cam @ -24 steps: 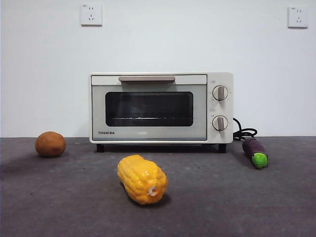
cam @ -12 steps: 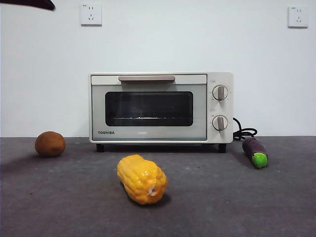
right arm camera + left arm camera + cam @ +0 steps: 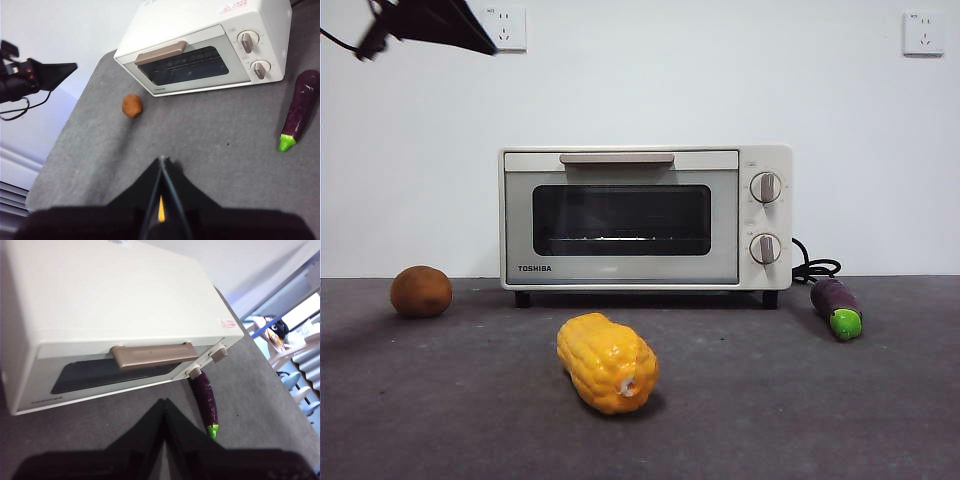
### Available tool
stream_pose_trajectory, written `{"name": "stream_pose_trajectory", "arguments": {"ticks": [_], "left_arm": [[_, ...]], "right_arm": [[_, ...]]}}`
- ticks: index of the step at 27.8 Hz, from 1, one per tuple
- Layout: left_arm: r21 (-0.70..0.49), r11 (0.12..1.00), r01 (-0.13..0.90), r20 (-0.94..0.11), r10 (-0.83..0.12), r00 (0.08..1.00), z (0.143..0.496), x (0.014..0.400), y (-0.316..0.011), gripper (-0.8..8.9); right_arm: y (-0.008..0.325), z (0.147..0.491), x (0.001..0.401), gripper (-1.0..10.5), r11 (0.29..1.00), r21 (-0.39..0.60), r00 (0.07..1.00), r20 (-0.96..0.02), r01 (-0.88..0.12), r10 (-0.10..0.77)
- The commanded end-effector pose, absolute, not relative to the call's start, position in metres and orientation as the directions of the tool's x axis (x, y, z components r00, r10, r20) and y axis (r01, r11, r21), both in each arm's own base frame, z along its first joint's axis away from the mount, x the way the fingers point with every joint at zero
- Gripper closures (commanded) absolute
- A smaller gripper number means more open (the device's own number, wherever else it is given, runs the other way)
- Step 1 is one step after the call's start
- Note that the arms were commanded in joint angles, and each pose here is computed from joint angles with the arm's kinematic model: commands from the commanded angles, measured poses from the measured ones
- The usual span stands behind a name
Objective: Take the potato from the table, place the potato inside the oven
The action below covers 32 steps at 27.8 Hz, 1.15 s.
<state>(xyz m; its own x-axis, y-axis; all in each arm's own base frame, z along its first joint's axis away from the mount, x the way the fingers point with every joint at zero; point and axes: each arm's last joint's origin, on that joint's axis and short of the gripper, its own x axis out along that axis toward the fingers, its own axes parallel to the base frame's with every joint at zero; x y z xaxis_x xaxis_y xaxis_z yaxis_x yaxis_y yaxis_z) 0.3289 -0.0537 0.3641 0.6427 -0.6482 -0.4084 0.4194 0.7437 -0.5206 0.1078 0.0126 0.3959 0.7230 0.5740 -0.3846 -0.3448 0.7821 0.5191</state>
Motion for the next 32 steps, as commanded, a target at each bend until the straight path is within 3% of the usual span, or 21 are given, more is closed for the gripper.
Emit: {"name": "stream_pose_trajectory", "arguments": {"ticks": [1, 7, 15, 22, 32], "left_arm": [[-0.519, 0.739, 0.43, -0.43, -0.66, 0.616, 0.356, 0.346, -0.063, 8.19], [-0.531, 0.728, 0.434, -0.454, -0.677, 0.579, 0.348, 0.376, -0.084, 8.19], [-0.497, 0.775, 0.389, -0.52, -0.626, 0.582, 0.333, 0.406, -0.107, 8.19], [-0.459, 0.815, 0.355, -0.568, -0.576, 0.588, 0.312, 0.417, -0.123, 8.19], [-0.422, 0.822, 0.382, -0.536, -0.567, 0.626, 0.312, 0.419, -0.142, 8.19]], "right_arm": [[0.013, 0.399, 0.11, 9.5, 0.79, 0.487, 0.725, -0.379, -0.373, 0.575], [0.012, 0.399, 0.111, 9.5, 0.79, 0.488, 0.722, -0.384, -0.371, 0.576], [0.013, 0.399, 0.111, 9.5, 0.785, 0.493, 0.717, -0.381, -0.376, 0.583], [0.013, 0.399, 0.112, 9.5, 0.781, 0.495, 0.714, -0.378, -0.381, 0.589], [0.012, 0.395, 0.122, 9.5, 0.778, 0.51, 0.698, -0.401, -0.368, 0.593]]}}
